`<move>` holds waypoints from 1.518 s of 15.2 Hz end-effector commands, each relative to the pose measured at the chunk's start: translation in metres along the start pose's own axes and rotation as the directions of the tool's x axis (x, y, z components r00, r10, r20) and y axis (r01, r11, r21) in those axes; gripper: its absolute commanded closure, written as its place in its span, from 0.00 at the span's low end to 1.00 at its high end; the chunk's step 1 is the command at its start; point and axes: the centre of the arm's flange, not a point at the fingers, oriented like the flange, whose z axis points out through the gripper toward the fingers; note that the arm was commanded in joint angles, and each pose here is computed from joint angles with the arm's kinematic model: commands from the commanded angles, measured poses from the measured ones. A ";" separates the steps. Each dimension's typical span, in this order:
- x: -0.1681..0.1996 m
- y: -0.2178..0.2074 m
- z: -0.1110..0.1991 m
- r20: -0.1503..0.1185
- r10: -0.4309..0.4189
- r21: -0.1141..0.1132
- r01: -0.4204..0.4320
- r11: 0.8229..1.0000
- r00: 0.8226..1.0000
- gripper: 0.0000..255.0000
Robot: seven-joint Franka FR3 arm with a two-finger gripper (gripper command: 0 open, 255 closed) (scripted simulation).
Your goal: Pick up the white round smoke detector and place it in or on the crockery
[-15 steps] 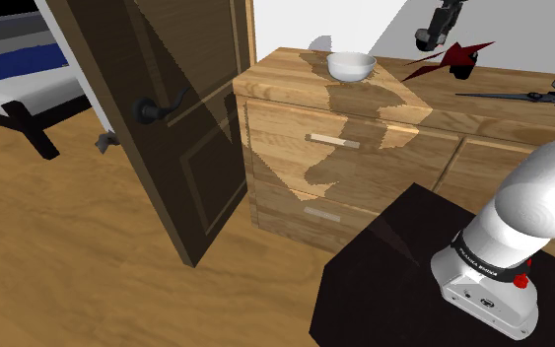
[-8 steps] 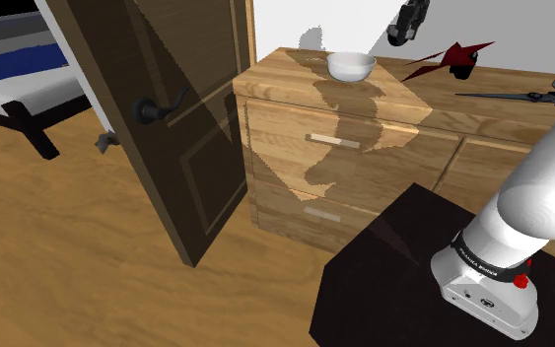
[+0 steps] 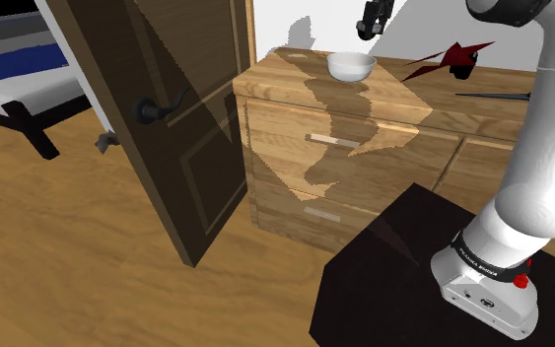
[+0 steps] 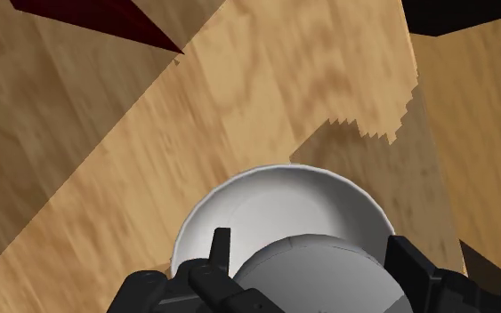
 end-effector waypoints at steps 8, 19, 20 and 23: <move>0.041 -0.003 0.027 0.000 -0.002 0.001 0.002 1.000 1.000 1.00; 0.041 -0.003 0.068 0.000 -0.002 0.001 0.002 1.000 1.000 1.00; 0.041 -0.003 0.068 0.000 -0.002 0.001 0.002 1.000 1.000 1.00; 0.041 -0.003 0.068 0.000 -0.002 0.001 0.002 1.000 1.000 1.00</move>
